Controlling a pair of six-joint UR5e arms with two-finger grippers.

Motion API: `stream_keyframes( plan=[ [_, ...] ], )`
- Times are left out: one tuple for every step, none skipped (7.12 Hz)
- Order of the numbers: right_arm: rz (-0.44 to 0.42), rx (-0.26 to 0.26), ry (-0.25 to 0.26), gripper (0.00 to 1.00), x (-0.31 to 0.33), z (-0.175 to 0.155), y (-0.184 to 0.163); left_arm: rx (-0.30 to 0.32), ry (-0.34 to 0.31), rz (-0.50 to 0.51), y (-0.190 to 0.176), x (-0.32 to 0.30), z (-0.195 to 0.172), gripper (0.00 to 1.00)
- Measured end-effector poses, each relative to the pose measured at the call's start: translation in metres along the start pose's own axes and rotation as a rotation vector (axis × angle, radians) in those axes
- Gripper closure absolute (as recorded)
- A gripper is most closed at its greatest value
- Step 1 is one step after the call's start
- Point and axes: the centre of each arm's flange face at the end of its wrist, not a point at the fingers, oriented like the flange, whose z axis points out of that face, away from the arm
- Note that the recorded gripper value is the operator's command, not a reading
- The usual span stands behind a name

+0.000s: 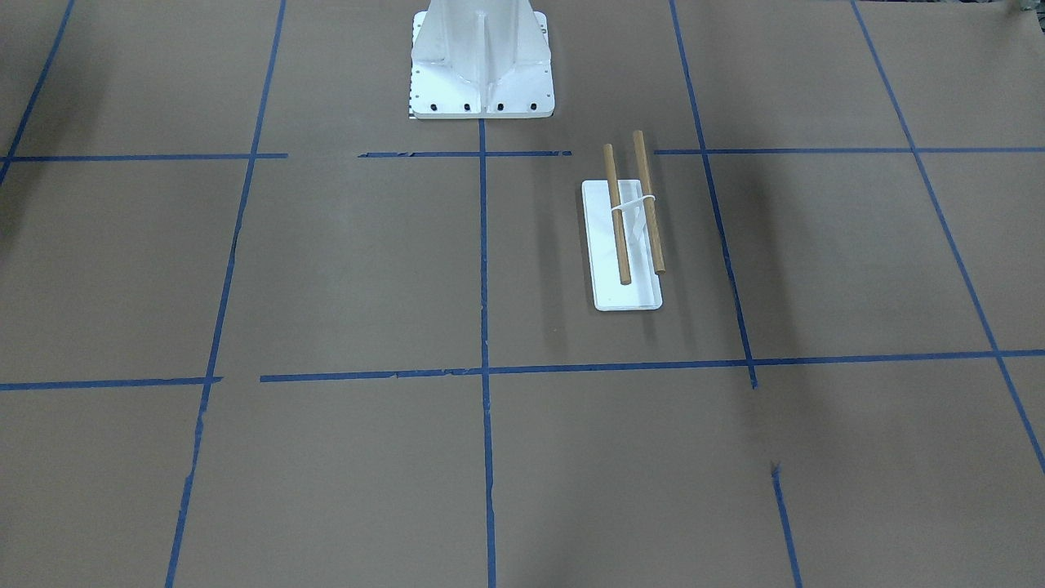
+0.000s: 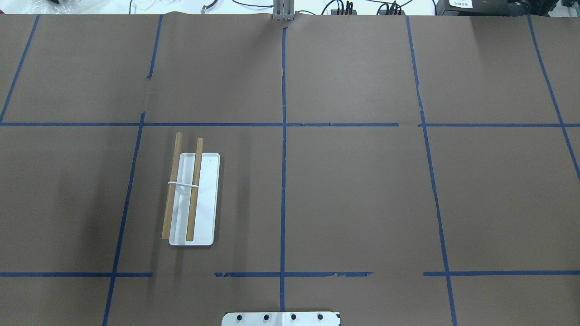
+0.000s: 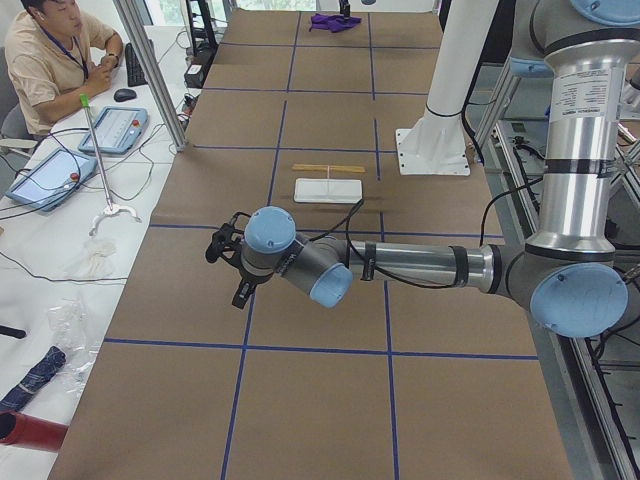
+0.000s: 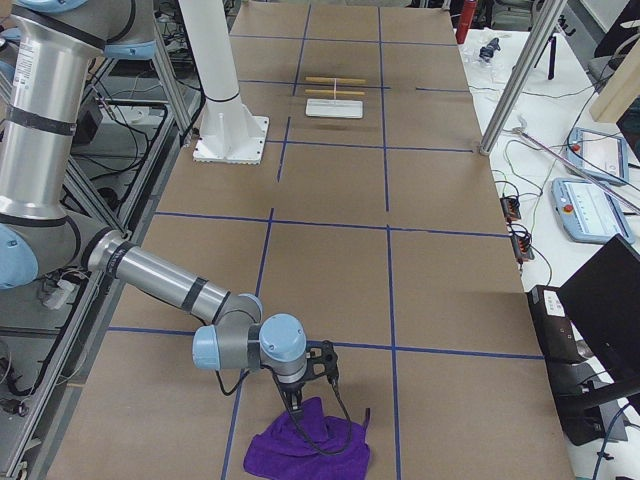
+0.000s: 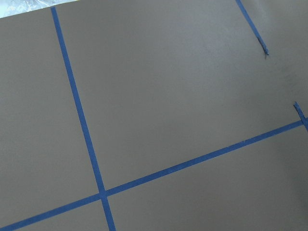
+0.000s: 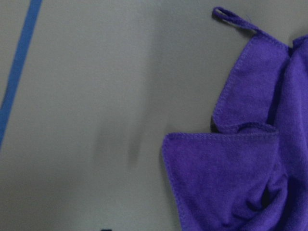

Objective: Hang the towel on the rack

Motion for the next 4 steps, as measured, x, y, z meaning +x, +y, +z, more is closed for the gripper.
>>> stream_keyframes(
  plan=[
    [0.013, -0.01, 0.003, 0.17, 0.009, 0.011, 0.015, 0.011, 0.004, -0.006, -0.001, 0.003, -0.002, 0.0],
    [0.025, -0.027, 0.005, 0.21, 0.019, 0.02, 0.035, 0.024, 0.009, -0.004, -0.002, 0.006, -0.004, 0.0],
    [0.018, -0.043, 0.011, 0.22, 0.032, 0.028, 0.054, 0.035, 0.012, -0.005, -0.004, 0.01, -0.007, 0.0],
    [0.011, -0.048, 0.019, 0.29, 0.042, 0.03, 0.064, 0.044, 0.014, -0.011, -0.006, 0.014, -0.01, 0.0]
  ],
)
